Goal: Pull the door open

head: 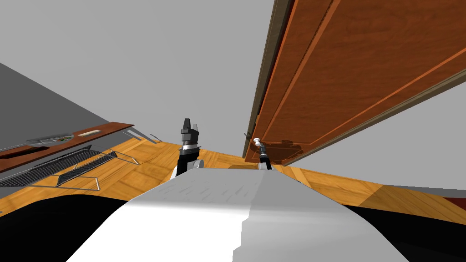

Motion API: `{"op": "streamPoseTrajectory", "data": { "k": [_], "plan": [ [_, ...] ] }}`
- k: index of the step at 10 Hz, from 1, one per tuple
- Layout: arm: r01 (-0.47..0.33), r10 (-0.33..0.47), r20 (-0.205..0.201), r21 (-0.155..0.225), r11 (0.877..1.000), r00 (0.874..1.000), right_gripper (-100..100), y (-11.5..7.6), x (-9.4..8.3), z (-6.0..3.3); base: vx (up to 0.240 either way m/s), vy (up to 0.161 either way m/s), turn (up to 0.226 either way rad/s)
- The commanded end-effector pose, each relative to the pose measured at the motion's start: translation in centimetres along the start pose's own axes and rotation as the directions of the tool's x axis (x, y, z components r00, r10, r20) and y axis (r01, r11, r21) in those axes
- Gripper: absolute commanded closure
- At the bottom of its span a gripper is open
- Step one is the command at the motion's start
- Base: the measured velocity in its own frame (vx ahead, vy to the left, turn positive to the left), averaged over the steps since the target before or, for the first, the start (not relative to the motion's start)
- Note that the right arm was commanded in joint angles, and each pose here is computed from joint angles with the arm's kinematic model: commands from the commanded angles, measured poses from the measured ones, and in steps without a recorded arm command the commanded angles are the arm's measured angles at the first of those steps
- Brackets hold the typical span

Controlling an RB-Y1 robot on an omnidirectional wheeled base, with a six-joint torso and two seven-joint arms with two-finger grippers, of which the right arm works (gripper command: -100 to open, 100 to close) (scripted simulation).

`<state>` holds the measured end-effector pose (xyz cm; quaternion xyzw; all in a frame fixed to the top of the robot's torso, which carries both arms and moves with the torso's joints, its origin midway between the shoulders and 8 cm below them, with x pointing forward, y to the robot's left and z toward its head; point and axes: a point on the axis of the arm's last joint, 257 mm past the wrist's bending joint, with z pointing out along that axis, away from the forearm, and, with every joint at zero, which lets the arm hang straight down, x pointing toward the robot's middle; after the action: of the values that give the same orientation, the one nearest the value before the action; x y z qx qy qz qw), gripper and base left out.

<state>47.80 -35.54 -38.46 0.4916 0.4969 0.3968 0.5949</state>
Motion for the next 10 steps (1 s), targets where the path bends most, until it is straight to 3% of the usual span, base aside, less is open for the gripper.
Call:
{"op": "streamPoseTrajectory", "data": {
  "k": [1, 7, 10],
  "plan": [
    [-0.020, 0.020, -0.032, -0.009, 1.000, 0.999, 100, 0.49, 2.69, 0.21, -0.011, 0.004, 0.014],
    [-0.067, 0.067, -0.029, -0.022, 0.998, 0.997, 100, 1.09, 2.63, 0.49, -0.012, -0.006, 0.019],
    [-0.063, 0.063, -0.029, -0.007, 0.998, 0.998, 100, 0.46, 2.54, 0.18, 0.003, 0.010, -0.009]
  ]
}}
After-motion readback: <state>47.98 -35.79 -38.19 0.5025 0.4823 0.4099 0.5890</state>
